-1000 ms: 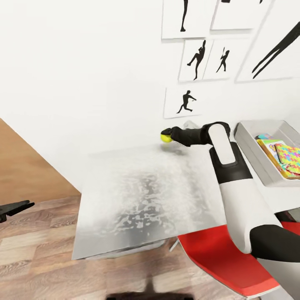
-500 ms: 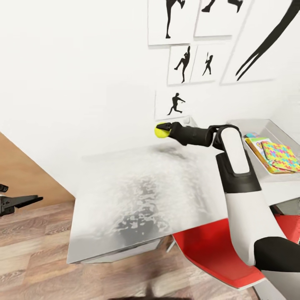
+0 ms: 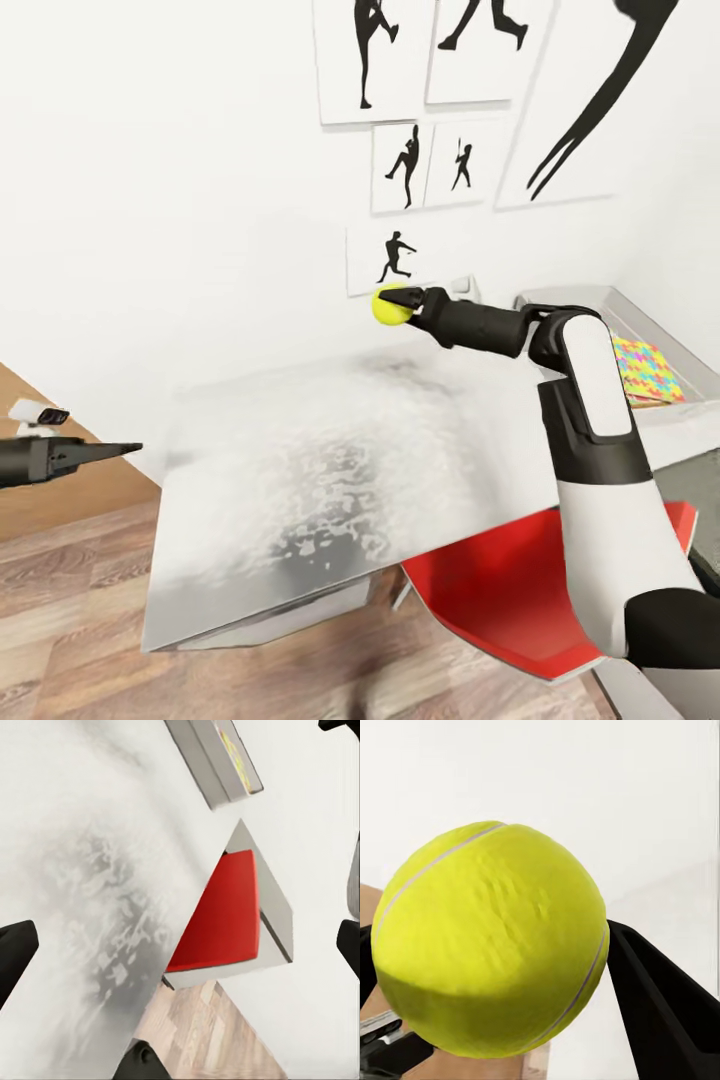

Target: Put all the toys in the child's room - the three board games (two on the bed and one on the table), the two jigsaw puzzles on the table, and the tennis ball on the table - inside the toy box on the table in the child's room.

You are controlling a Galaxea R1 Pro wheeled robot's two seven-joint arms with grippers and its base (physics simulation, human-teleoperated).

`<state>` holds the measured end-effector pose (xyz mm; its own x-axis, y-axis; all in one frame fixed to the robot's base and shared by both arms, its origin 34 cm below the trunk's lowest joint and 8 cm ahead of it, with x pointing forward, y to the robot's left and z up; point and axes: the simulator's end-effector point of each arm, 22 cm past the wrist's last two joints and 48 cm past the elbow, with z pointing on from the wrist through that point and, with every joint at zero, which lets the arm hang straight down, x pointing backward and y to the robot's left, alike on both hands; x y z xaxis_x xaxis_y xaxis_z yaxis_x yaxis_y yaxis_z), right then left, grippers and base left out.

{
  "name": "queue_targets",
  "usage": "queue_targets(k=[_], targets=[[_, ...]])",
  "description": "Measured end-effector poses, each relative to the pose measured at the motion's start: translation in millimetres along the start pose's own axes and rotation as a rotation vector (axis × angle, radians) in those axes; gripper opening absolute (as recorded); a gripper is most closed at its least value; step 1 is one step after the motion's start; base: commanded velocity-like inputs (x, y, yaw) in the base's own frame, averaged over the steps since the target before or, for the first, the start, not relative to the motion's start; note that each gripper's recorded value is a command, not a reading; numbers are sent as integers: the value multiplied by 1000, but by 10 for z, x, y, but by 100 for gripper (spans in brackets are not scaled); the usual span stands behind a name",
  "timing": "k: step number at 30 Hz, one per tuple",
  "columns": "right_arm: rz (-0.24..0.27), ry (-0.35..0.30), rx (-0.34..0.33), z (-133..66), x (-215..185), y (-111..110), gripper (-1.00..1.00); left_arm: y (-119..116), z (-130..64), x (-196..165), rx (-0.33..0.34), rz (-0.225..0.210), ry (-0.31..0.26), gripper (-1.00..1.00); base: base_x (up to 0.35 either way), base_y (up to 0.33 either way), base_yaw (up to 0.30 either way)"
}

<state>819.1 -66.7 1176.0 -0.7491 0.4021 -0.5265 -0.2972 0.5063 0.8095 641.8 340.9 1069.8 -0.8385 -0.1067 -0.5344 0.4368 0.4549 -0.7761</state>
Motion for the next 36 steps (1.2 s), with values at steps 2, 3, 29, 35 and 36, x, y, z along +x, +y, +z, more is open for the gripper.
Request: queue_targets(k=[2, 3, 29, 35, 36], targets=[[-6, -7, -11, -75, -47, 32, -100, -76, 117, -63, 25, 21, 13, 100, 0, 0, -141], [-7, -9, -15, -102, -63, 42, -100, -108, 164, -85, 36, 29, 15, 100, 0, 0, -141], [-35, -94, 27, -1060, -694, -186, -100, -660, 674, -380, 180, 131, 21, 100, 0, -66, -144], [-41, -100, 26, -1122, -730, -146, -100, -708, 656, -396, 181, 141, 18, 100, 0, -299, -149], [-42, -101, 25, -1127, -732, -136, -100, -715, 652, -399, 181, 142, 17, 100, 0, -307, -149]])
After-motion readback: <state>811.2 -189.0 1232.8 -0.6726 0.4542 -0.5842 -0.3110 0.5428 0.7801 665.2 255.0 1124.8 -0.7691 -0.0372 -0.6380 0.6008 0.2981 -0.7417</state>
